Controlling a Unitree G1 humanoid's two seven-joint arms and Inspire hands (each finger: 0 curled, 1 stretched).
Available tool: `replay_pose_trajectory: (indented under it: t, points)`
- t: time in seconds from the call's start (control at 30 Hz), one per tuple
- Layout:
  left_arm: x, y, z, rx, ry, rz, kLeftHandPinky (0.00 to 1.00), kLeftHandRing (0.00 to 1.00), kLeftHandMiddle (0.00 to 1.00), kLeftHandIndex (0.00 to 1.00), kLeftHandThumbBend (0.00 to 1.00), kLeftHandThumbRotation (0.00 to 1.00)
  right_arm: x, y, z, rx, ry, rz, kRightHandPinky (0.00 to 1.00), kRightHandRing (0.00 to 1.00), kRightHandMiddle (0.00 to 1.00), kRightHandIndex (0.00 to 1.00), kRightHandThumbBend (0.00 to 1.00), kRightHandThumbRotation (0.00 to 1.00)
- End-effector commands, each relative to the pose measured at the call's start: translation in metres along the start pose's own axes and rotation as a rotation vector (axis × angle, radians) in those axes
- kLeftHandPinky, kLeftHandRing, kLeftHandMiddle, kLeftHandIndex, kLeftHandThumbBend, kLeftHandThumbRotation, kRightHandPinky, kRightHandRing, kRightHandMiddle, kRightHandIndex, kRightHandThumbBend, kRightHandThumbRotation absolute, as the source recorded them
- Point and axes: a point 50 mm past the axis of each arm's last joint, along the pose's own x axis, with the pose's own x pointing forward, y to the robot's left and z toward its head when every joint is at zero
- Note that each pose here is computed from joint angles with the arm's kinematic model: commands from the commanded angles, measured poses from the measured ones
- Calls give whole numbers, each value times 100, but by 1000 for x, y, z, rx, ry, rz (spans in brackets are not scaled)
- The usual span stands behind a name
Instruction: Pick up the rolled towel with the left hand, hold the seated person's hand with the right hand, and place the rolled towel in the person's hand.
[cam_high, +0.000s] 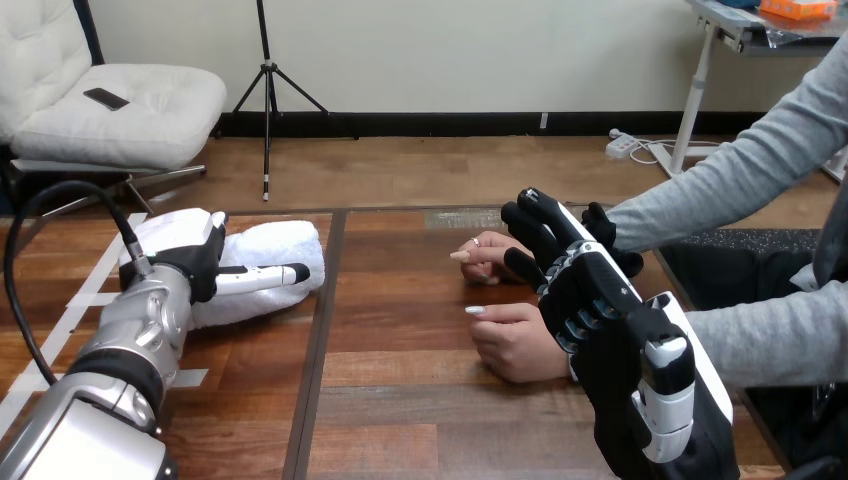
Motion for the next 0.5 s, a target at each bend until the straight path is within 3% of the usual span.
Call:
replay_pose_trajectory:
  t: [0.0,0.47]
  points:
    - [1,4,8,-54,-30,44,100,100,100,100,94,90,9,1,14,-8,-95,16,100,100,94,94,91,100]
    - [0,3,8,-100,-49,57,98,97,98,97,86,80,9,3,15,-12,-94,4,100,100,94,94,89,100]
